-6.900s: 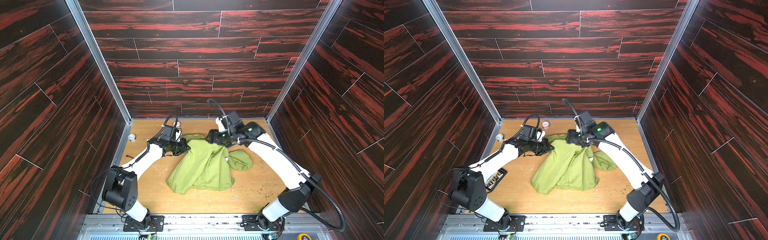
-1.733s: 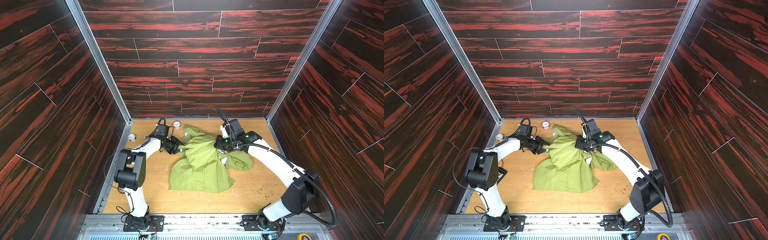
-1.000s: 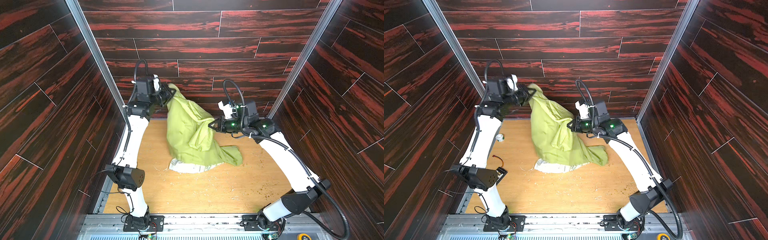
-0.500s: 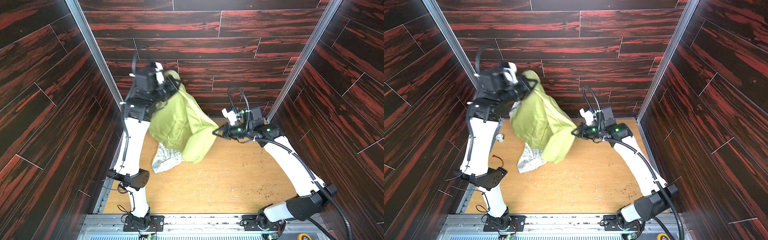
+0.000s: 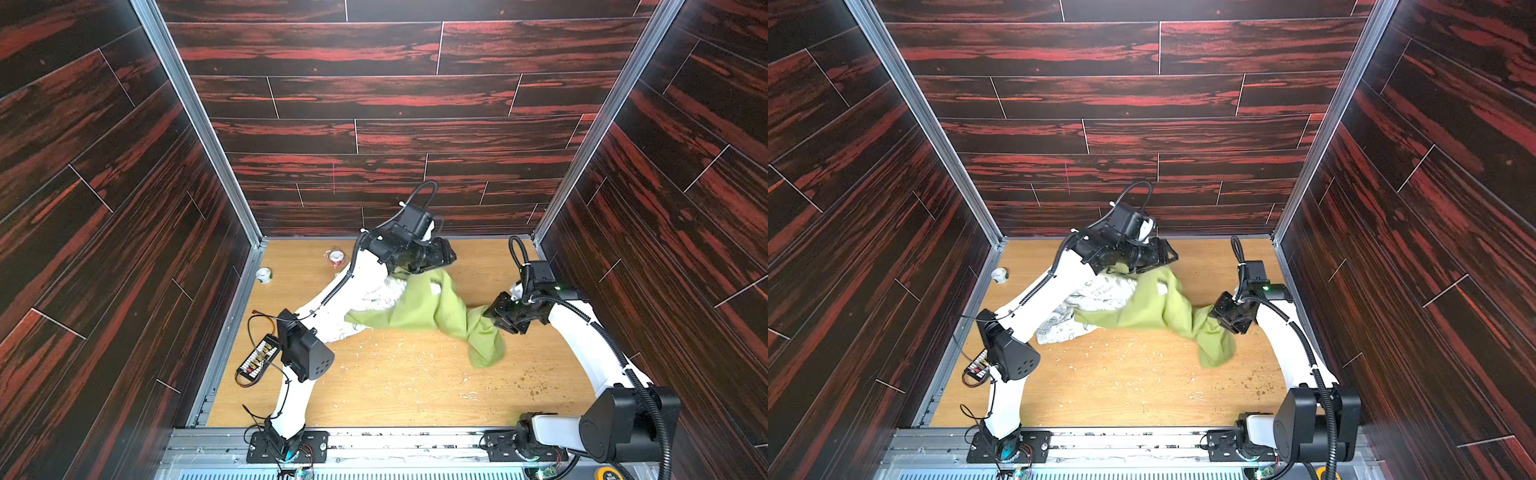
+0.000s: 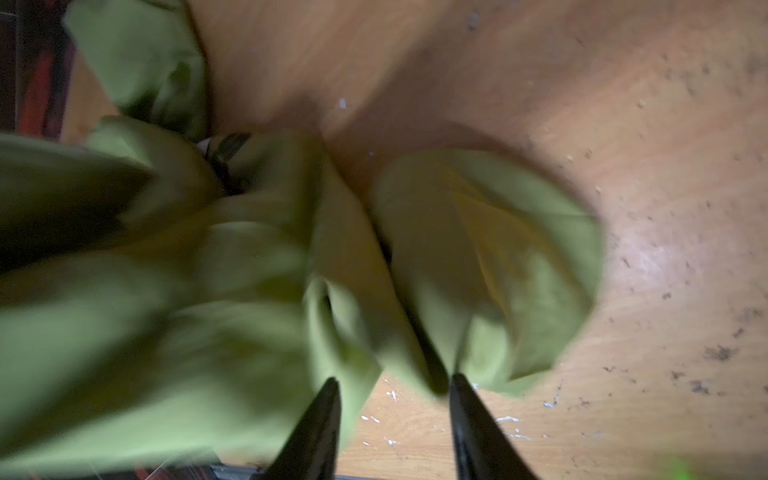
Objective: Zip up the jacket
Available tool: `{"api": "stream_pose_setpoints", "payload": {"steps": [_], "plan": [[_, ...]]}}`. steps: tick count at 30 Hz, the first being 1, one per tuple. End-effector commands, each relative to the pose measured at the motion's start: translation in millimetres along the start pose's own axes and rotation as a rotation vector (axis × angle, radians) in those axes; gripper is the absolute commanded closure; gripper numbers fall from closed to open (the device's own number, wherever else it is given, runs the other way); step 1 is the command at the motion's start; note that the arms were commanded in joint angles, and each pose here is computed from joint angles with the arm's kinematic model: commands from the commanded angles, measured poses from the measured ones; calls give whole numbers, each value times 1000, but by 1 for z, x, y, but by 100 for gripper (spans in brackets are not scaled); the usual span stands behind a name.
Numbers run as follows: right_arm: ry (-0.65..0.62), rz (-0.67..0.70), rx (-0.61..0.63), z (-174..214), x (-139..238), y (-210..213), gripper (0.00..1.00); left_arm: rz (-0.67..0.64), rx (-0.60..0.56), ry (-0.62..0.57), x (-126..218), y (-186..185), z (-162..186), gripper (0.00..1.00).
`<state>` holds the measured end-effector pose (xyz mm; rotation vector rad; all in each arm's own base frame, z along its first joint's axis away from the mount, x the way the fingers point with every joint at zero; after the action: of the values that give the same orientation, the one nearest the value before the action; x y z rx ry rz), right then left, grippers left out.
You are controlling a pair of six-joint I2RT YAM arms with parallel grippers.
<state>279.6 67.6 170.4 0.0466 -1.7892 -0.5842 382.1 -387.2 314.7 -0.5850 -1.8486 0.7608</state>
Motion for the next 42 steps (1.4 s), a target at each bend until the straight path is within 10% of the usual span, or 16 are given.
{"api": "stream_pose_setpoints", "payload": {"steps": [1,11,22,42], "plan": [[-53,3,-17,-7,17,5,39,-43,-107,-102,49,-3,-20,21],[-135,-67,262,-40,35,98,37,-192,-67,-181,106,74,-23,21],[55,-51,865,-7,-68,239,30,-354,79,-151,123,215,58,23],[148,60,1032,5,-167,258,30,-338,639,-231,114,315,38,16]]}}
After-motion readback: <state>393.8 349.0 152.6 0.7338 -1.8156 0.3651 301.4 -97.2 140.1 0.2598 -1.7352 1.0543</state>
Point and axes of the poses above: each gripper's point midway between its finger pads, its own x axis back along the fingers, its own y axis along the line the jaws close on, z = x × y, the point moved 2 cm from there along x, back along the fingers, and after that the axes turned 12 degrees about x, right-handed, at the moved point
